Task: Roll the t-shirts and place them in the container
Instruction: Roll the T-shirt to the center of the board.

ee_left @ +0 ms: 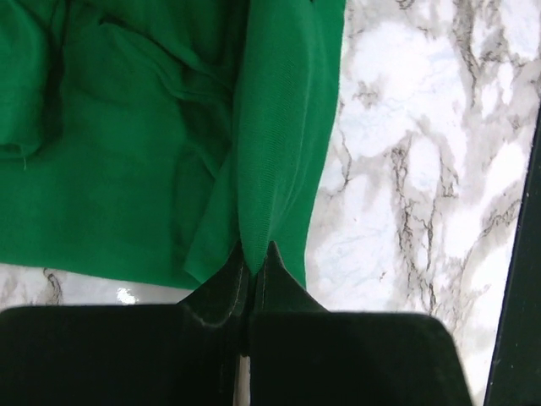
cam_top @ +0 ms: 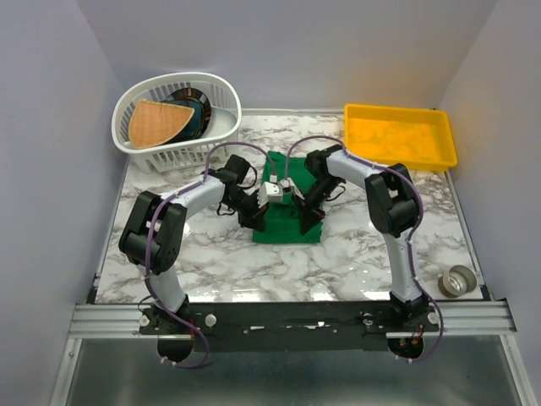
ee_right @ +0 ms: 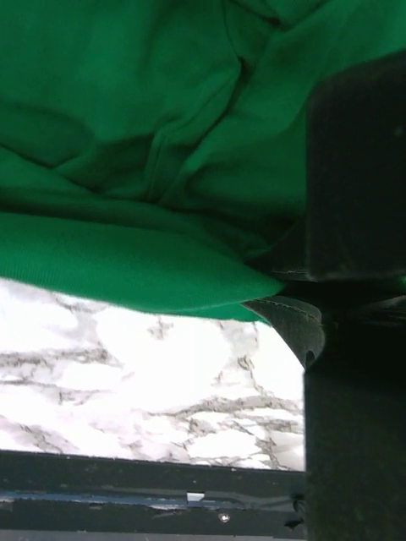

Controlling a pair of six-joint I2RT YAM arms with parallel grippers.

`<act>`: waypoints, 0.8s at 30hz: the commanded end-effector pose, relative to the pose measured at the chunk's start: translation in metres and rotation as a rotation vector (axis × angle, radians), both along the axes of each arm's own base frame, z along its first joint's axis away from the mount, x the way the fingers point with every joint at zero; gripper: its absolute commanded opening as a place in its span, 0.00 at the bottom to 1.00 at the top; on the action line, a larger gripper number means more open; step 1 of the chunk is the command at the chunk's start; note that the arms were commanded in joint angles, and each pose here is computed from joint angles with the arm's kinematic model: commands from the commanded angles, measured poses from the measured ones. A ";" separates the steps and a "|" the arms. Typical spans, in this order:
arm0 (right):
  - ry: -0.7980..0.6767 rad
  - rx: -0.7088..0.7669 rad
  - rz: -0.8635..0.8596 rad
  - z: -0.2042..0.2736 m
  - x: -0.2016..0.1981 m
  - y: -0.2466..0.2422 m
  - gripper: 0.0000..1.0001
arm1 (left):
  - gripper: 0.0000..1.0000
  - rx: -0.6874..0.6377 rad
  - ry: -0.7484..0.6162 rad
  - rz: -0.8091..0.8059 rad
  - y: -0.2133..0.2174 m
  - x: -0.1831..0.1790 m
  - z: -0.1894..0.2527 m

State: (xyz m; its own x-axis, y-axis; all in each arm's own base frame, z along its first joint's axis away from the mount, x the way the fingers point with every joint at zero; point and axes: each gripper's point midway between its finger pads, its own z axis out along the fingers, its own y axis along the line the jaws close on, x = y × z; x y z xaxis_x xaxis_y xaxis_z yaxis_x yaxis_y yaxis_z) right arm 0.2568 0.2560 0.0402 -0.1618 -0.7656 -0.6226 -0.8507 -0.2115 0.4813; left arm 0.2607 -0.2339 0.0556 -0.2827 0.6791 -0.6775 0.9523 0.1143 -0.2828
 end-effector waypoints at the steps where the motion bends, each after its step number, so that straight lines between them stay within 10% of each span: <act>1: 0.228 -0.207 -0.014 -0.006 -0.020 -0.030 0.12 | 0.00 0.149 0.021 0.136 0.021 0.019 -0.026; 7: 0.226 -0.259 -0.048 -0.020 -0.011 -0.031 0.17 | 0.00 0.195 0.039 0.176 0.026 0.022 -0.035; 12: 0.247 -0.311 -0.096 -0.026 -0.005 -0.030 0.18 | 0.48 0.188 -0.060 0.292 0.031 0.043 -0.013; 24: 0.307 -0.430 -0.179 -0.040 0.008 -0.029 0.38 | 0.86 0.004 -0.512 0.169 0.023 0.001 0.072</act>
